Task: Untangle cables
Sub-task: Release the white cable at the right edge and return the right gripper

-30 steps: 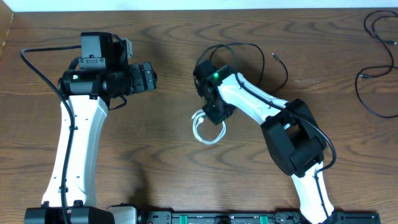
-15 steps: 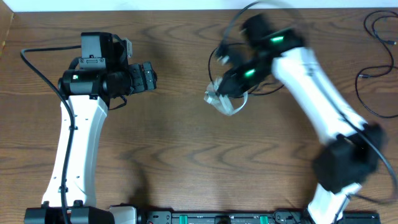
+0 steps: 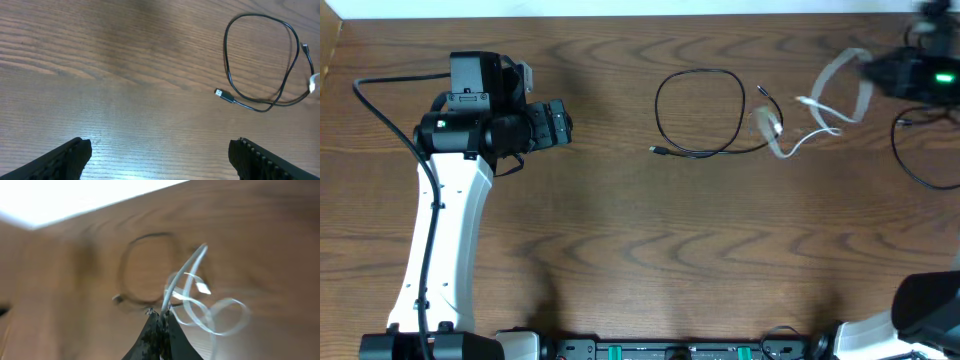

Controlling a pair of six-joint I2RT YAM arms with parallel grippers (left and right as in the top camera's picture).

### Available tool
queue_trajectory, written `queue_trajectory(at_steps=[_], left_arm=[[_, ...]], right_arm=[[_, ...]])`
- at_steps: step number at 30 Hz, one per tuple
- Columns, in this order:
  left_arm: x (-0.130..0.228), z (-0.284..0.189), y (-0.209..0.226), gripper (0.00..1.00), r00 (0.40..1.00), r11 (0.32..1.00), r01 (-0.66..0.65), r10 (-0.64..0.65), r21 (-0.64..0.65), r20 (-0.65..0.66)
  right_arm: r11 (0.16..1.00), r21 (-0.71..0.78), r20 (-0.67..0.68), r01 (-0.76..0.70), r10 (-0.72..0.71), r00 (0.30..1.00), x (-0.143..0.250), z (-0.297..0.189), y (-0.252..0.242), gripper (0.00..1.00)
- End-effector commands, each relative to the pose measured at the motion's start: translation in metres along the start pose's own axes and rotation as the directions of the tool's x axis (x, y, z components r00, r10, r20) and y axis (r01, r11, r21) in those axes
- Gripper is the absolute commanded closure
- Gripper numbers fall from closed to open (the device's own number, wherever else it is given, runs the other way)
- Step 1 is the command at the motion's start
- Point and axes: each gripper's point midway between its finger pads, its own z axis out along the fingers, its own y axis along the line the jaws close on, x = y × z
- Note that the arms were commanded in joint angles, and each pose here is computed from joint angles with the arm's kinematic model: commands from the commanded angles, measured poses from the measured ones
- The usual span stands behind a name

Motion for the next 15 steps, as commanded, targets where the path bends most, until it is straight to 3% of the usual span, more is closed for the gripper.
queue_trajectory(at_steps=[1,6,11,15], left_arm=[[-0.004,-0.001,0.002,0.08,1.0,1.0,0.004,-0.004,-0.007,0.01],[-0.005,-0.001,0.002,0.08,1.0,1.0,0.003,-0.003,-0.006,0.015],[-0.006,-0.001,0.002,0.08,1.0,1.0,0.003,-0.003,-0.006,0.015],[-0.007,-0.001,0.001,0.08,1.0,1.0,0.002,-0.001,-0.005,0.019]], right_arm=[[0.959,0.224,0.095,-0.172,0.154,0.983,-0.009,-0.031,-0.067,0.99],[0.733,0.511,0.389,-0.45,0.27,0.881,-0.023,-0.108,-0.176,0.99],[0.565,0.595,0.547,-0.572,0.237,0.803,-0.026,-0.158,-0.219,0.99],[0.501,0.62,0.604,-0.604,0.187,0.775,-0.032,-0.183,-0.229,0.99]])
